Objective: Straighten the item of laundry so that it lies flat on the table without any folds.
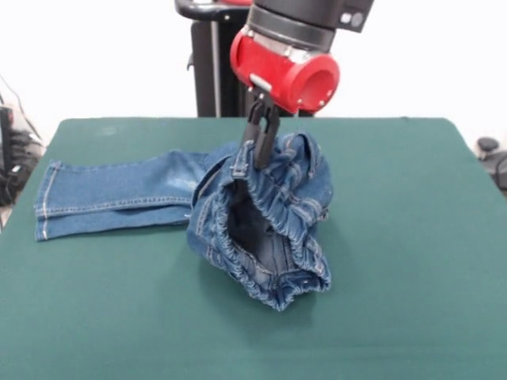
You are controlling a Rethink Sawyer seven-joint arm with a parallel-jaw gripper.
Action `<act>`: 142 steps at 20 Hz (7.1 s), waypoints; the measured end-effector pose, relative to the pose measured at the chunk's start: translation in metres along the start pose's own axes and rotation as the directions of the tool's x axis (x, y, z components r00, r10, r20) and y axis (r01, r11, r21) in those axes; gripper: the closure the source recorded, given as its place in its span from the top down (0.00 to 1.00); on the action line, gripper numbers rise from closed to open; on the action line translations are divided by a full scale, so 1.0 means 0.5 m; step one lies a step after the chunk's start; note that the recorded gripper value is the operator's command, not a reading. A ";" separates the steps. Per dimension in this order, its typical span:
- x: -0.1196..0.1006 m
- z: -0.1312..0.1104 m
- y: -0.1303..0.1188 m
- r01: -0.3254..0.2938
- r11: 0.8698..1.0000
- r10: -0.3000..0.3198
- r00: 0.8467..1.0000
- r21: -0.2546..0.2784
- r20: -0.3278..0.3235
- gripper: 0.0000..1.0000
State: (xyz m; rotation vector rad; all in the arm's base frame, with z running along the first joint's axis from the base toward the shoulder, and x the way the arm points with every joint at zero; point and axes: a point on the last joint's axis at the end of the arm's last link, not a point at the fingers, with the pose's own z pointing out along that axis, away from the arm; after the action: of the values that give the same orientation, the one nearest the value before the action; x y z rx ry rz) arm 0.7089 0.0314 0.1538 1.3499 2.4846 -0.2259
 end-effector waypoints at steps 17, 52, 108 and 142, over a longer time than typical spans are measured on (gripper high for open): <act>0.196 -0.054 0.002 0.216 0.974 -0.227 0.932 0.070 0.284 0.00; 0.428 -0.145 -0.142 -0.506 0.848 0.348 0.757 0.159 0.552 0.00; 0.802 -0.062 -0.382 -0.735 0.672 0.619 0.626 0.092 0.474 0.00; 0.873 -0.146 -0.343 -0.718 0.680 0.651 0.685 0.149 0.328 1.00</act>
State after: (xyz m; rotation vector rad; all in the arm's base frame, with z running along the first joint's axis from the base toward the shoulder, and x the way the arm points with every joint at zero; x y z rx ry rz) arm 0.3282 0.3035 0.0741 2.1205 1.6085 -0.5246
